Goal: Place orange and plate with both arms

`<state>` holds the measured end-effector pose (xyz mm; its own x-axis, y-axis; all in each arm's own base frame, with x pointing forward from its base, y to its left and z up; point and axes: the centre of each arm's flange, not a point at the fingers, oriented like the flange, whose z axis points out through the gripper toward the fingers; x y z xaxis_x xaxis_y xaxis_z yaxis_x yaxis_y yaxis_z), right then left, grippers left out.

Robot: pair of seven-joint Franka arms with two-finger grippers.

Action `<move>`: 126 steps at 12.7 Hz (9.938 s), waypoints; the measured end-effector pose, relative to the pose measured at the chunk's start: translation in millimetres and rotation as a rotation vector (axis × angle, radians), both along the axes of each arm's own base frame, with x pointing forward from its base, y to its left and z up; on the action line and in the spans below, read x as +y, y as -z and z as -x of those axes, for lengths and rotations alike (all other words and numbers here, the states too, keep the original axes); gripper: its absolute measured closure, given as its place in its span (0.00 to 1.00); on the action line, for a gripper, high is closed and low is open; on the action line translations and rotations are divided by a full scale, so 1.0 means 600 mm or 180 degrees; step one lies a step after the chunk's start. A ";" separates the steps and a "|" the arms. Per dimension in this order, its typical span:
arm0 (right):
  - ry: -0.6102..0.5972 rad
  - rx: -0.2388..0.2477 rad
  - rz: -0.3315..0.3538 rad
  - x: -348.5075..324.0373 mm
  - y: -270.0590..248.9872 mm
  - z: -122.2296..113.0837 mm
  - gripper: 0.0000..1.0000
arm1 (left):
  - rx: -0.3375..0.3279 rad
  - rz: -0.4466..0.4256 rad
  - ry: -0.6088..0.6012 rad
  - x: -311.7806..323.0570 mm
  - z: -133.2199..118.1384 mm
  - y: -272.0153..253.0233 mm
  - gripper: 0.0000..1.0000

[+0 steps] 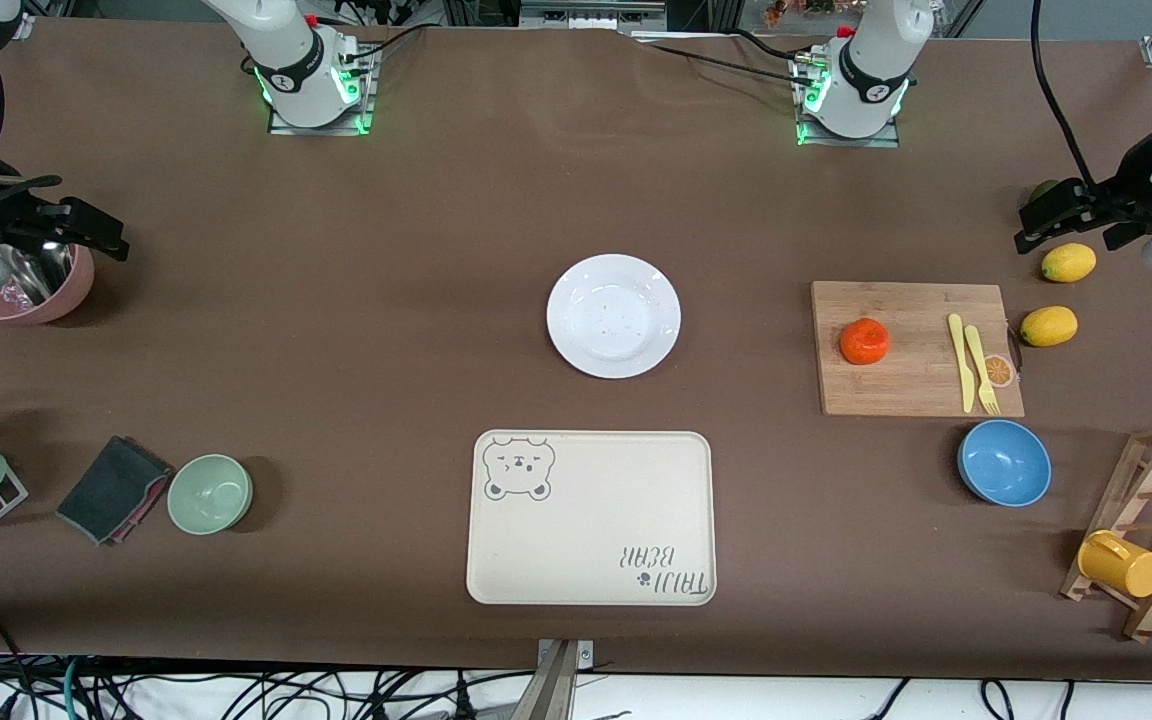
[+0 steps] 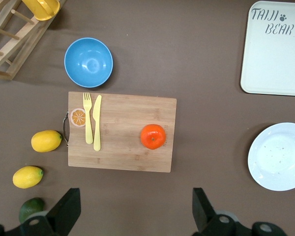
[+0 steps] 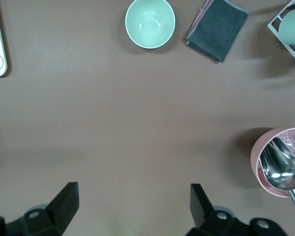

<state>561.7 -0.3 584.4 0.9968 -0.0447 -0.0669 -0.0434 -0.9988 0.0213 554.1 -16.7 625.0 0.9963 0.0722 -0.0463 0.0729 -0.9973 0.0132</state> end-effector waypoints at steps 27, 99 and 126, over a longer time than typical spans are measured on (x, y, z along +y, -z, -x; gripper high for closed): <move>0.0000 0.0000 0.0000 0.000 0.000 0.000 0.00 | 0.0000 0.0000 0.0000 0.000 0.000 0.000 0.00; 0.0001 0.0010 -0.0001 0.000 0.001 0.000 0.00 | 0.0237 -0.0028 0.0120 -0.042 0.033 0.659 0.00; 0.0003 0.0012 -0.0001 -0.001 0.001 0.000 0.00 | 0.0132 0.0539 -0.0228 -0.702 0.164 0.700 0.26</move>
